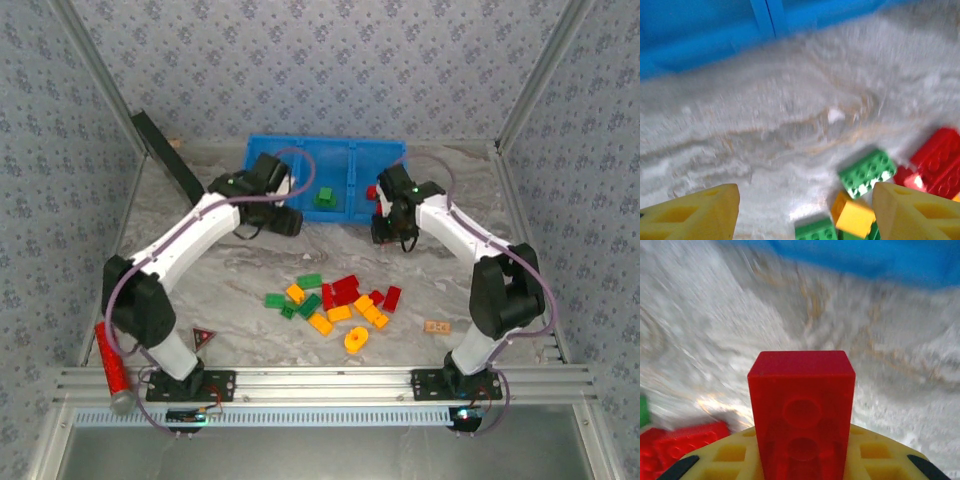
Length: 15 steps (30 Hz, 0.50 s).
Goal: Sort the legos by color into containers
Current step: Pick up the lego from the center of the table, then place the lego in the container.
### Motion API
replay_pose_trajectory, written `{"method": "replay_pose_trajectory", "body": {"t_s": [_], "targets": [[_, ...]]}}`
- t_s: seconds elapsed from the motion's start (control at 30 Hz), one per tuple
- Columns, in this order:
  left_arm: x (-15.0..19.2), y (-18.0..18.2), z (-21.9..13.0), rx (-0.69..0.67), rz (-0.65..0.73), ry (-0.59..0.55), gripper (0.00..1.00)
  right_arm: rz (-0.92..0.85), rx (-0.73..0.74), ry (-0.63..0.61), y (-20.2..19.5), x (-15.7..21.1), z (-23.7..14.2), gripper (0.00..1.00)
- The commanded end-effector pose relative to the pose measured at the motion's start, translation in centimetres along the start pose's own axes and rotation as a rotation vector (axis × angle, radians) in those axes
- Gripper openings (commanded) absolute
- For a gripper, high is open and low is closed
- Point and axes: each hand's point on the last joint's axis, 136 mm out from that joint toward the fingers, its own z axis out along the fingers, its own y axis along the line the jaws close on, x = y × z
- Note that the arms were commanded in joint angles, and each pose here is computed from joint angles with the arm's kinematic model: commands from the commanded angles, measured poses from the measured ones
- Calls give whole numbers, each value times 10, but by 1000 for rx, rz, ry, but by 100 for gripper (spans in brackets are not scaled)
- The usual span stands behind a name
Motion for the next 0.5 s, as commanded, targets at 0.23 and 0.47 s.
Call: {"method": "replay_pose_trajectory", "body": {"t_s": [0.23,0.47], "targets": [[63,-34,35,54,173,57,72,2,60,-63,-2,-81,7,27],[84,-49,49,55,244,109,72,24,52,-51,-5,-109,35,28]]}}
